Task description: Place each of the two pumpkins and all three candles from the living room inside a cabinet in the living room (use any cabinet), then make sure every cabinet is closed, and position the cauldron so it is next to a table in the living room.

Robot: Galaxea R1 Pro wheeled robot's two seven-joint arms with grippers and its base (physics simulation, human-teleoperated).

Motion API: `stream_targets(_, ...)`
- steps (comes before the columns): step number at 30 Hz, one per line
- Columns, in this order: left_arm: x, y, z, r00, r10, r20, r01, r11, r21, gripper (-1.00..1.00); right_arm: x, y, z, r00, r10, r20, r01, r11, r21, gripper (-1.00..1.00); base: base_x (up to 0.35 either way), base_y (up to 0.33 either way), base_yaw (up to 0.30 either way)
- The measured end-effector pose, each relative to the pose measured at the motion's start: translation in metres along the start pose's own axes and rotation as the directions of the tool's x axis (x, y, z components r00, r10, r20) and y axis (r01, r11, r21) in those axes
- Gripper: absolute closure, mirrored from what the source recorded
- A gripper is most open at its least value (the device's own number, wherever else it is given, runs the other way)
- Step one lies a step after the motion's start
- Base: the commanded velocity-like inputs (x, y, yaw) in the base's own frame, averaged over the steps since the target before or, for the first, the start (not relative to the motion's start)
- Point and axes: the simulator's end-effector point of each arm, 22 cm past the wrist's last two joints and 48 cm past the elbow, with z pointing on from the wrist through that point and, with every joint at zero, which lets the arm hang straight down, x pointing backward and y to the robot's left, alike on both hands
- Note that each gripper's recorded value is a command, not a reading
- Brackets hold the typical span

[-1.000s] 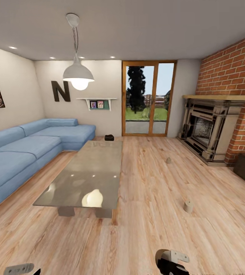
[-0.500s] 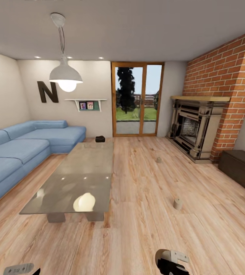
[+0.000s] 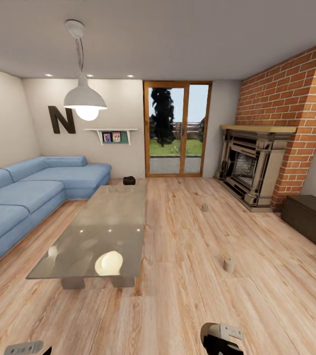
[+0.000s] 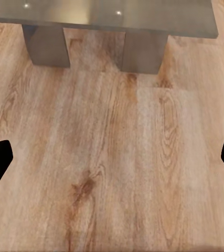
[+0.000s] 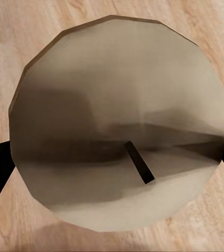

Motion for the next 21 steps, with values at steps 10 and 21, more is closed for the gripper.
stream_targets(10,0.029,0.002,-0.004,0.997,-0.027,-0.067,0.027,1.0,0.0,-1.0,-0.001,-0.012,-0.012,1.0,0.0,-0.019,0.001,1.0,0.022,1.0,0.0,0.0,0.0)
stream_targets(21,0.018,0.002,-0.014,0.997,-0.027,-0.069,0.027,1.0,0.0,-1.0,0.006,-0.052,-0.024,0.994,0.099,-0.054,-0.095,0.992,0.082,1.0,0.0,0.0,0.0)
